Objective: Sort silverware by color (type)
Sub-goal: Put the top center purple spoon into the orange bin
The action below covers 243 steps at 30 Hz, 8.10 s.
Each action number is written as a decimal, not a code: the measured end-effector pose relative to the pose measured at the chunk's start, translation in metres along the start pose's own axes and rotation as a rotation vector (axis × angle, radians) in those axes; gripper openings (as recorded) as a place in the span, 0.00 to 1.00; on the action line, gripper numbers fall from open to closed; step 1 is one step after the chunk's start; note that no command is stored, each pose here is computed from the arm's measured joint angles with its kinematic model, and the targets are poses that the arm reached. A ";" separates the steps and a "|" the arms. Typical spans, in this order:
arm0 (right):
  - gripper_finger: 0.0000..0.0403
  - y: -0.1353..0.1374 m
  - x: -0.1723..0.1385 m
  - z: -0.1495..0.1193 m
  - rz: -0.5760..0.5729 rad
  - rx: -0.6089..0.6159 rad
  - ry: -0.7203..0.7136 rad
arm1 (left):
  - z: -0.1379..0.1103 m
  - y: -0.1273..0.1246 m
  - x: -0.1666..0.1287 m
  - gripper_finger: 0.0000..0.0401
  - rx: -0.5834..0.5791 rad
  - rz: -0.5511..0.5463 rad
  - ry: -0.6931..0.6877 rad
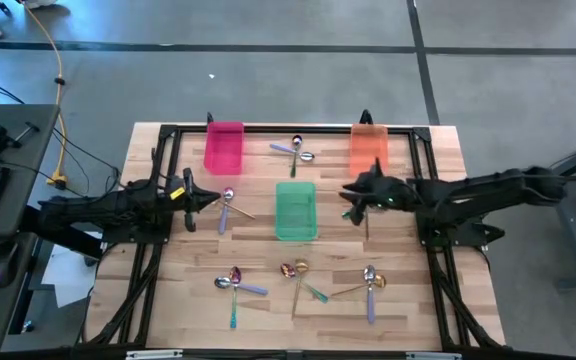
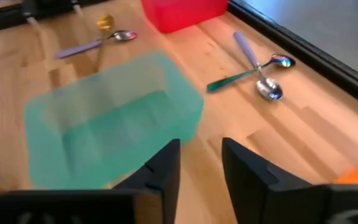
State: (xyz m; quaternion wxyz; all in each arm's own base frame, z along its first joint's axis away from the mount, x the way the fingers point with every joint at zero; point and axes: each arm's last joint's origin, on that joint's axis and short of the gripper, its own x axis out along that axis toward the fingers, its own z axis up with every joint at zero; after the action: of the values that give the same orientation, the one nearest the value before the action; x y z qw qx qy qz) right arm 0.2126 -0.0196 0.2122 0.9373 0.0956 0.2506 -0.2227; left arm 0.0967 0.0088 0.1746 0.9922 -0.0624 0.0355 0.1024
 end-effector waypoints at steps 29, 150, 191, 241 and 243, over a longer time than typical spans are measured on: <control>0.31 -0.155 0.174 0.058 -0.164 0.628 0.482 | -0.006 0.000 0.010 0.00 -0.027 0.038 0.078; 0.13 -0.135 0.175 0.127 0.112 -0.321 0.751 | -0.011 0.002 0.009 0.00 -0.093 0.102 0.131; 0.07 -0.114 0.218 0.056 0.296 -0.651 0.753 | -0.011 0.002 0.009 0.00 -0.093 0.102 0.125; 0.02 -0.130 0.088 0.122 -0.120 0.239 0.494 | -0.011 0.003 0.009 0.00 -0.025 0.132 0.124; 0.05 -0.125 0.092 0.123 -0.114 0.249 0.491 | -0.011 0.003 0.009 0.00 -0.033 0.132 0.122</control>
State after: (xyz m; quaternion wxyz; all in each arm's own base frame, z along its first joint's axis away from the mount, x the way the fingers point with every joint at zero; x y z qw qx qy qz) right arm 0.2785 -0.1999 0.2620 0.8155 0.2467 0.4461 -0.2741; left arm 0.1042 0.0123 0.1628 0.9781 -0.0824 0.0982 0.1641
